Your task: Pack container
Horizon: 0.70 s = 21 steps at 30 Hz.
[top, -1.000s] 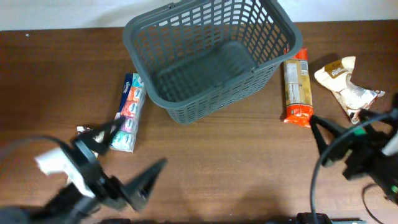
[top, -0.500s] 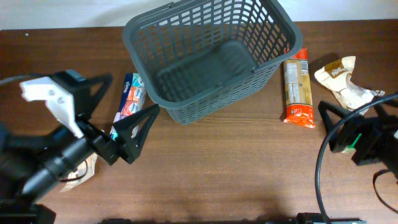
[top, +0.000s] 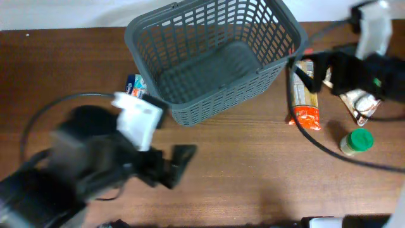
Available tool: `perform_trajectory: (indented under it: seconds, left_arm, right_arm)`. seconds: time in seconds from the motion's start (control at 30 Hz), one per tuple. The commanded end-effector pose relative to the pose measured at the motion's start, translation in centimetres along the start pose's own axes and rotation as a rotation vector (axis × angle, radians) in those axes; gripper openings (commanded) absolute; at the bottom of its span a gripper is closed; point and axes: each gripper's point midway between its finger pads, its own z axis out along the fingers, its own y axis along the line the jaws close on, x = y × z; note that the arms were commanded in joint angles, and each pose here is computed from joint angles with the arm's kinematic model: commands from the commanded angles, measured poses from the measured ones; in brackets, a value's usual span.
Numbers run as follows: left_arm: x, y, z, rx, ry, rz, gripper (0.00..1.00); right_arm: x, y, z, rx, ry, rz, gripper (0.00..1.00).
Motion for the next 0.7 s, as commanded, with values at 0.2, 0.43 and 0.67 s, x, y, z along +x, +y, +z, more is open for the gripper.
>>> perform_trajectory:
  seconds: [0.2, 0.43, 0.67]
  left_arm:
    - [3.2, -3.0, 8.4, -0.307, 0.206, 0.149, 1.00]
    - [5.7, -5.2, 10.7, -0.212, 0.353, 0.133, 1.00]
    - [6.4, -5.2, 10.4, -0.207, 0.389, 0.134, 1.00]
  right_arm:
    - [0.5, -0.6, 3.2, 0.127, 0.099, -0.114, 0.99]
    - [1.1, -2.1, 8.0, 0.077, 0.203, -0.284, 0.99]
    - [-0.1, -3.7, 12.0, 0.081, 0.194, -0.267, 0.99]
